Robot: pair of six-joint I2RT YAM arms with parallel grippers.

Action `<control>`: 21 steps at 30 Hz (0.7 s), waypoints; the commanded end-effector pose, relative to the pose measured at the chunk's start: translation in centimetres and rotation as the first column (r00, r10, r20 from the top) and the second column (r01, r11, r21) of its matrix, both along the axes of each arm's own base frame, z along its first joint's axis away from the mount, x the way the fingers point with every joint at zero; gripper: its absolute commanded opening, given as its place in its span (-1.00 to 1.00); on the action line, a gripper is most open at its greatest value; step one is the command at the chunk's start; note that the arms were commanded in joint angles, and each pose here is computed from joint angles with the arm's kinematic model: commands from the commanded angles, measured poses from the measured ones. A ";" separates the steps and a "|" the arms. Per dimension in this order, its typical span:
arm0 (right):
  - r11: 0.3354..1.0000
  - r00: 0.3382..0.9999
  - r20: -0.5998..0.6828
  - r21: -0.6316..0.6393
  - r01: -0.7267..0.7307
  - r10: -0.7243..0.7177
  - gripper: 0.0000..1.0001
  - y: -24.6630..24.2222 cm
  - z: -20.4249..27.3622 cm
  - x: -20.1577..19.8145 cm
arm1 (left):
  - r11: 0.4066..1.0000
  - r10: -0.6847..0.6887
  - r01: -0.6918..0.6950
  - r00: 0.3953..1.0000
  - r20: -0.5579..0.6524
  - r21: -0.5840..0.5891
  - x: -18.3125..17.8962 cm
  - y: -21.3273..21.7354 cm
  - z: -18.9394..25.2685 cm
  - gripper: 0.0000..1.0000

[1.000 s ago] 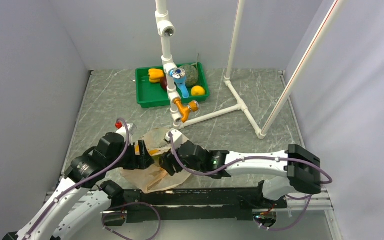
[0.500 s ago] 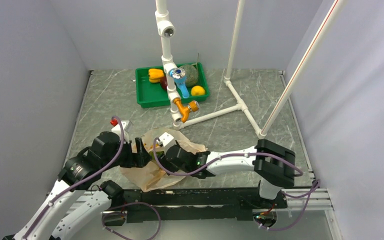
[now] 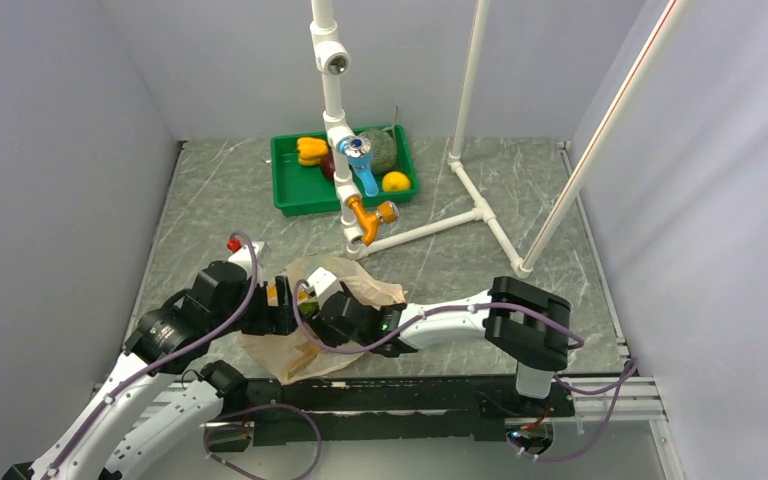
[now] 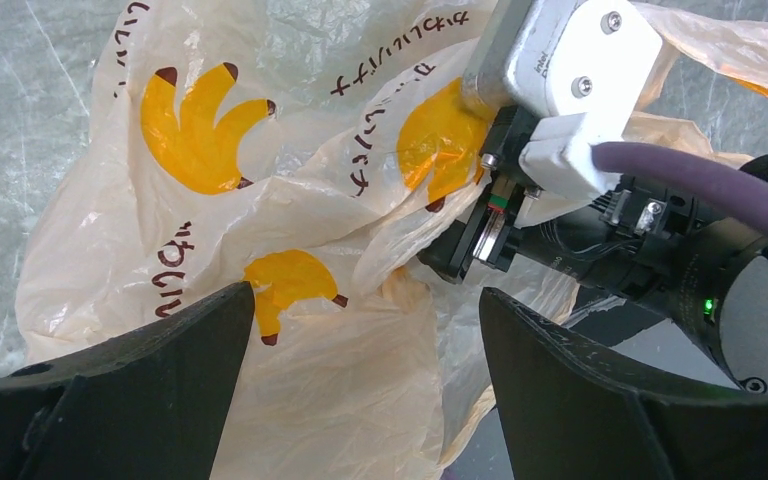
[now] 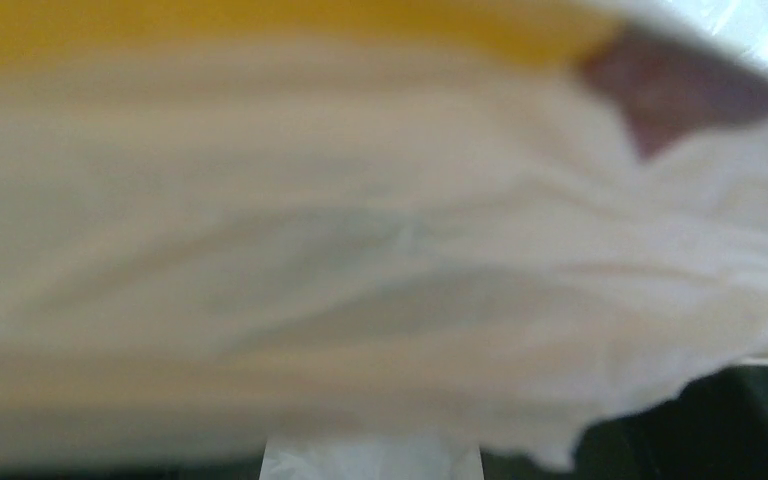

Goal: Take the fake fruits out of the plastic bag
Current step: Take out the fake fruit from the plastic bag.

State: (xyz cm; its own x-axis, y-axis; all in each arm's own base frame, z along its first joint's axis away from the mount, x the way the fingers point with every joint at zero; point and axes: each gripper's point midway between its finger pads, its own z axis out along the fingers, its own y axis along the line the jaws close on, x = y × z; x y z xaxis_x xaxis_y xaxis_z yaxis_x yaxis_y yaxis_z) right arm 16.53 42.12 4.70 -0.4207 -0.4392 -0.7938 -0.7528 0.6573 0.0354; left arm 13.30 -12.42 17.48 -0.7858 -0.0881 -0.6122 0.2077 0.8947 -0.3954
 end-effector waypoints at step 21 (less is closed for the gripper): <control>0.838 0.987 0.128 0.525 -0.151 0.098 -1.00 -6.8 21.2 -4.4 | 0.998 0.048 -0.041 0.990 0.133 -0.056 0.5 0.8 2.6 0.92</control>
State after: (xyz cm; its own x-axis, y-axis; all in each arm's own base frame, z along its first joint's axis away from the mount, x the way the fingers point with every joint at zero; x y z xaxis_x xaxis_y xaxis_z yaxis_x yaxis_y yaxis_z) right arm 12.48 37.64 21.92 -0.3234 -0.0819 -0.9427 -0.8462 0.4710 0.2493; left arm 13.41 -11.73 18.22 -0.7485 -0.1148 -0.6531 0.2045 0.8969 -0.3921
